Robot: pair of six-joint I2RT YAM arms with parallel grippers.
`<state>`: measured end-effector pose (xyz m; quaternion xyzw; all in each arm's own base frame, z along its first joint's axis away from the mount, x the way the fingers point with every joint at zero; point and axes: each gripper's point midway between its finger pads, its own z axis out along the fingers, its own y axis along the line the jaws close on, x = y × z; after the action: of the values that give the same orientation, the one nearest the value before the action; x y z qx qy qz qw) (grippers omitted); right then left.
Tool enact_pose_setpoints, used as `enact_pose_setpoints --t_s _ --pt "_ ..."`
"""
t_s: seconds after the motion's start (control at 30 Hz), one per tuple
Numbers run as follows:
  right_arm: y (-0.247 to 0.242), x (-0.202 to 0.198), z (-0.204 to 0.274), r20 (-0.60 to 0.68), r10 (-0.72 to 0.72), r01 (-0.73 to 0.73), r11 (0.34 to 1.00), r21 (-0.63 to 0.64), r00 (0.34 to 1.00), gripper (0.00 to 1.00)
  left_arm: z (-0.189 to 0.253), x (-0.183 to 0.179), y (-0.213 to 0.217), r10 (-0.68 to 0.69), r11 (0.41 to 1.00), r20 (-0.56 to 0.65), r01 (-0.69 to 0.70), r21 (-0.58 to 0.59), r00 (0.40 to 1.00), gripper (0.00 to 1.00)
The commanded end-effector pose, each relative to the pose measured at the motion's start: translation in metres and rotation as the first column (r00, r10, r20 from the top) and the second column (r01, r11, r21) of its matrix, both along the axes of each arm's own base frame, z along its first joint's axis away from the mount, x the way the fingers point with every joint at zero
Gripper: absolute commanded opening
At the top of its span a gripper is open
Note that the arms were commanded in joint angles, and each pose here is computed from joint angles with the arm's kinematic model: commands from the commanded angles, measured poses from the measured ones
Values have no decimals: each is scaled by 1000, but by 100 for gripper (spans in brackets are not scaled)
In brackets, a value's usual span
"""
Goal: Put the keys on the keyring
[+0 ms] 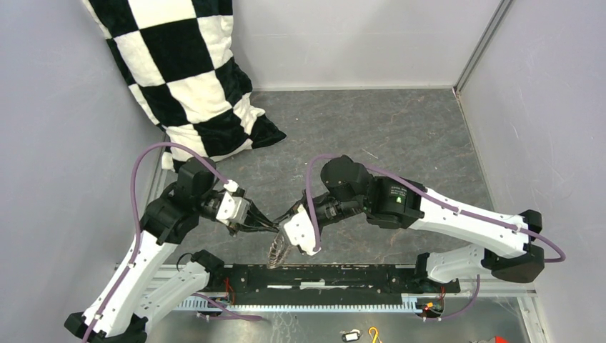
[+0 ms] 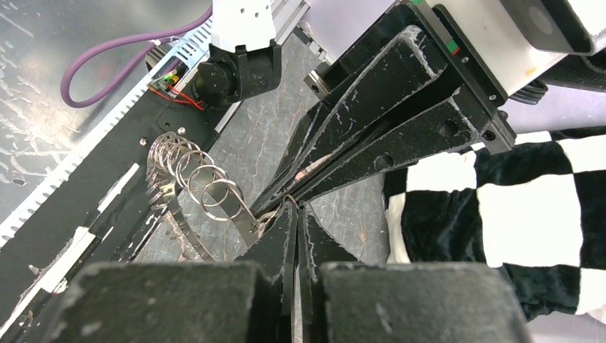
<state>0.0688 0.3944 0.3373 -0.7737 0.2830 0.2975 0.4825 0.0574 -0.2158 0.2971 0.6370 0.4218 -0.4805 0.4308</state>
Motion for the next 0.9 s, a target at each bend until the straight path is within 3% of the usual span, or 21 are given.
enact_pose_setpoints --t_s 0.0,0.2,0.47,0.6,0.87 --pt "-2 9 11 15 -56 55 996 63 998 0 20 -7 -1 -43 997 115 51 -66 992 8" --pt "-7 4 26 12 -44 42 990 132 999 0 19 -9 0 -34 998 95 39 -58 995 18" --pt "-8 -2 39 0 -18 18 983 185 1000 0 13 -13 3 -30 998 79 34 -54 996 19" --pt "-10 -4 44 0 -13 13 979 204 1000 0 11 -13 5 -15 999 80 19 -49 997 30" --pt "-10 -6 45 -4 -4 5 979 206 1000 0 19 2 2 81 995 82 -76 -64 993 41"
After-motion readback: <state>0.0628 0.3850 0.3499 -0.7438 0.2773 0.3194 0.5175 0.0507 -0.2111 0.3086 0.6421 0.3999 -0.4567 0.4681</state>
